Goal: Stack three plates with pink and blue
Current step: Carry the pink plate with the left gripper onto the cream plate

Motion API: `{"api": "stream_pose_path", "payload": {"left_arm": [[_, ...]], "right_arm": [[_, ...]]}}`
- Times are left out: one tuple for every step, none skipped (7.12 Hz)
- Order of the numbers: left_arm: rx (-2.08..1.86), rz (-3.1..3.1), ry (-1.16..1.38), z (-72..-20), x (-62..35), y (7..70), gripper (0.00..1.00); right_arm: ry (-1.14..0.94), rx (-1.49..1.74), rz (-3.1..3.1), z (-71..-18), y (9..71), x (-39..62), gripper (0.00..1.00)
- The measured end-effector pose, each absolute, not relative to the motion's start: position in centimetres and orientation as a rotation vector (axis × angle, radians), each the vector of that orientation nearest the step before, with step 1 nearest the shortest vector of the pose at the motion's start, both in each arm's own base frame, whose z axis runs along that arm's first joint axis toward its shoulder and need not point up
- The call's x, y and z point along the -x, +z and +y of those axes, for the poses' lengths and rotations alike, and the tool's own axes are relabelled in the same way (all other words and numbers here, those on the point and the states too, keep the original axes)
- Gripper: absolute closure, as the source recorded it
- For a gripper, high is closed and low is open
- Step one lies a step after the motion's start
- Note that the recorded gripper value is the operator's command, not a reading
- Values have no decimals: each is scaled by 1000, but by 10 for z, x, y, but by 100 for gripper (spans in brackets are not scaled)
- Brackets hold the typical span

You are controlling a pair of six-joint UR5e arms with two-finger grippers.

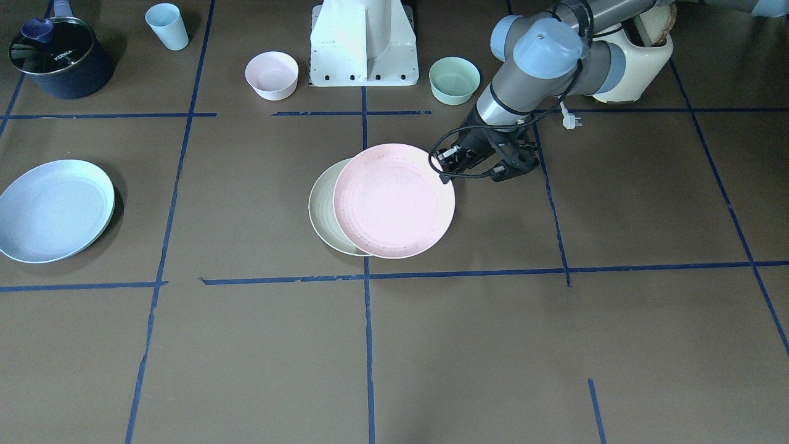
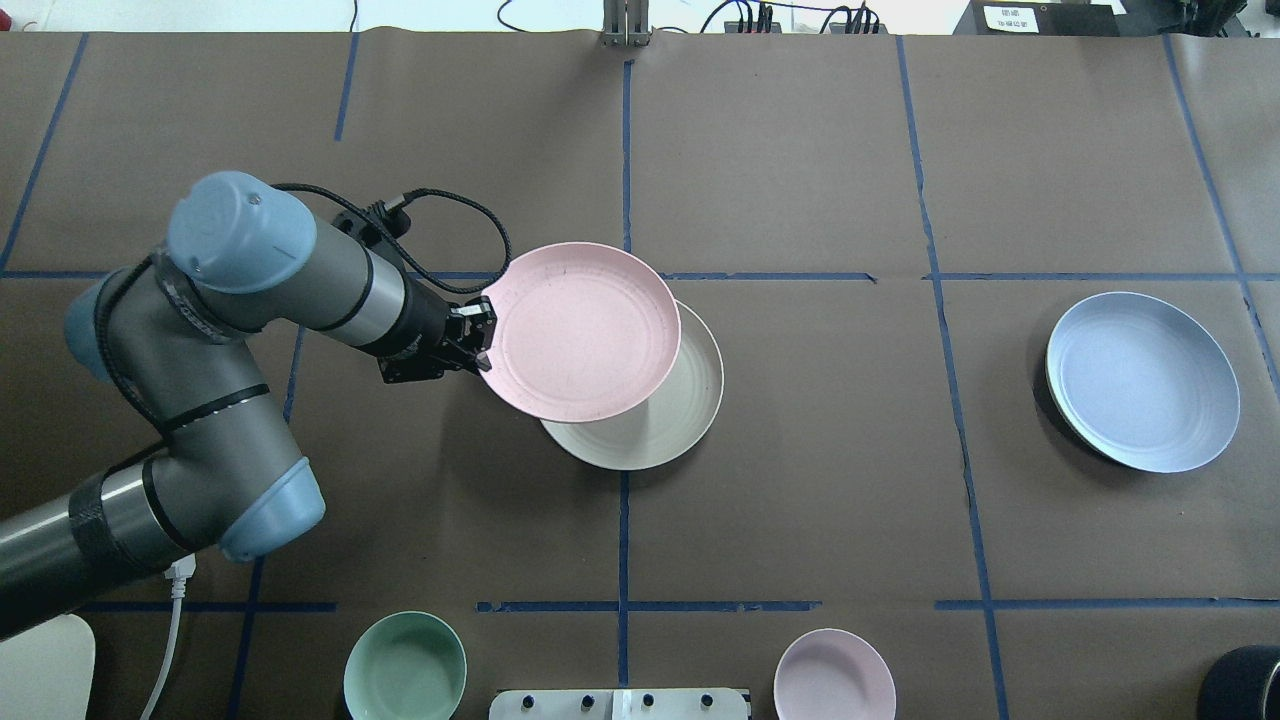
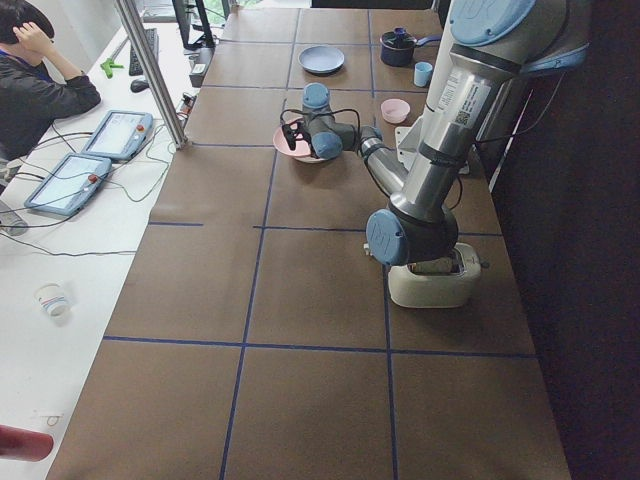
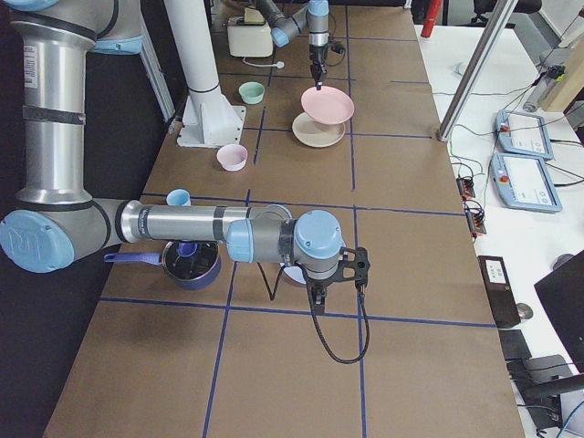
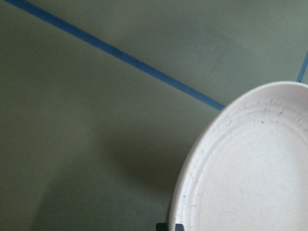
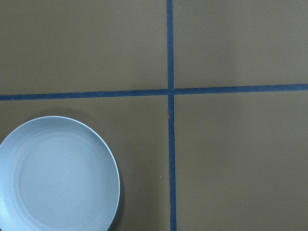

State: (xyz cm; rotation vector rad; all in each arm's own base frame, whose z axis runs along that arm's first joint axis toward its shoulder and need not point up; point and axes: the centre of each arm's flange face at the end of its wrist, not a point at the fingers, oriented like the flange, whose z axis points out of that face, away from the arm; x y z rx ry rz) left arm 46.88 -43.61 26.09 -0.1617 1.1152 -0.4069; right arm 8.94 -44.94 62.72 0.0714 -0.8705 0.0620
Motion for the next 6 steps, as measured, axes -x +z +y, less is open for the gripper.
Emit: {"api": "stream_pose_path", "payload": {"left_arm": [[174, 1121, -409, -431, -484, 251, 100], [183, 1126, -414, -431, -493, 243, 100], [187, 1124, -417, -431, -499, 241, 100], [189, 1119, -419, -433, -502, 243, 41], [188, 1114, -418, -434, -504, 245, 0], [182, 1116, -415, -434, -504, 245, 0]], "right_arm": [[67, -70, -871, -449, 626, -89, 0], [73, -66, -871, -449, 626, -87, 0], [78, -62, -871, -451, 626, -81, 0], [94, -62, -872, -452, 626, -69, 0], [118, -65, -878, -453, 626, -56, 0], [141, -63, -887, -453, 626, -42, 0]]}}
